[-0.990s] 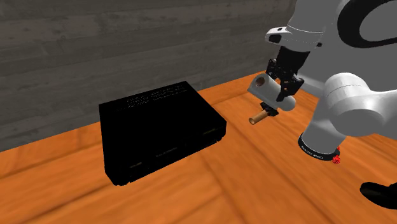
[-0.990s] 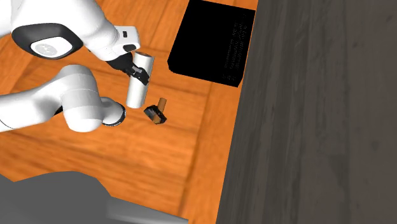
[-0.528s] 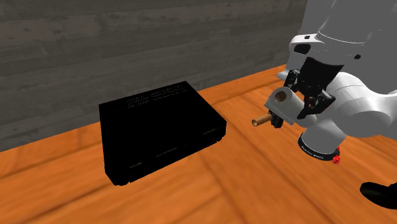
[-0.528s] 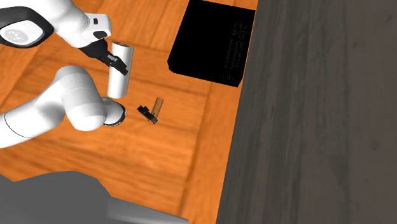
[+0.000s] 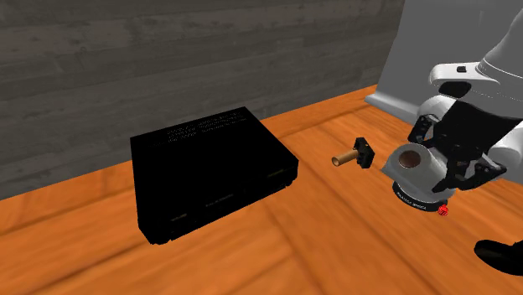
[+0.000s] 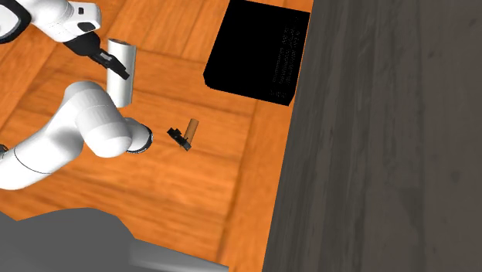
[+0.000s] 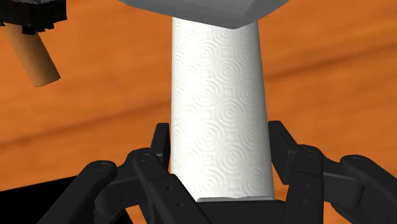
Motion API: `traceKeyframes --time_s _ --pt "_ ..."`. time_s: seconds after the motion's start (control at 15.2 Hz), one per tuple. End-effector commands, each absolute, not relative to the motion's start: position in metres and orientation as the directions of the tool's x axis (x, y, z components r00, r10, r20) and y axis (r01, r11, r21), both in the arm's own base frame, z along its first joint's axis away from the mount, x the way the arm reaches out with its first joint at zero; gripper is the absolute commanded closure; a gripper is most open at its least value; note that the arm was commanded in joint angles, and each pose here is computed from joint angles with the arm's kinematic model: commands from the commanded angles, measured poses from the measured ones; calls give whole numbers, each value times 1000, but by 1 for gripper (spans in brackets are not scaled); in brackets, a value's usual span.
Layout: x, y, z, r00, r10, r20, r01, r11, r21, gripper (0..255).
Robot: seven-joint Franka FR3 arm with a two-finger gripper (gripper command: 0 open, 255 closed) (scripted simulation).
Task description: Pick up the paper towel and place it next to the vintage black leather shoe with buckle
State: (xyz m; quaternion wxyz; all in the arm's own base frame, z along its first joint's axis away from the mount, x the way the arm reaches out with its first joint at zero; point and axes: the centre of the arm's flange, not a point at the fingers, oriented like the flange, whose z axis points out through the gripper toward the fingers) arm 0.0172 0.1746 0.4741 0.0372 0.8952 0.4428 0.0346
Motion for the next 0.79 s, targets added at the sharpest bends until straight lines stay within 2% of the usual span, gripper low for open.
traceKeyframes --time_s 0.0,0.73 --pt "-7 190 475 599 800 34 795 -599 93 255" --pt "-128 269 476 599 800 34 795 -599 93 255"
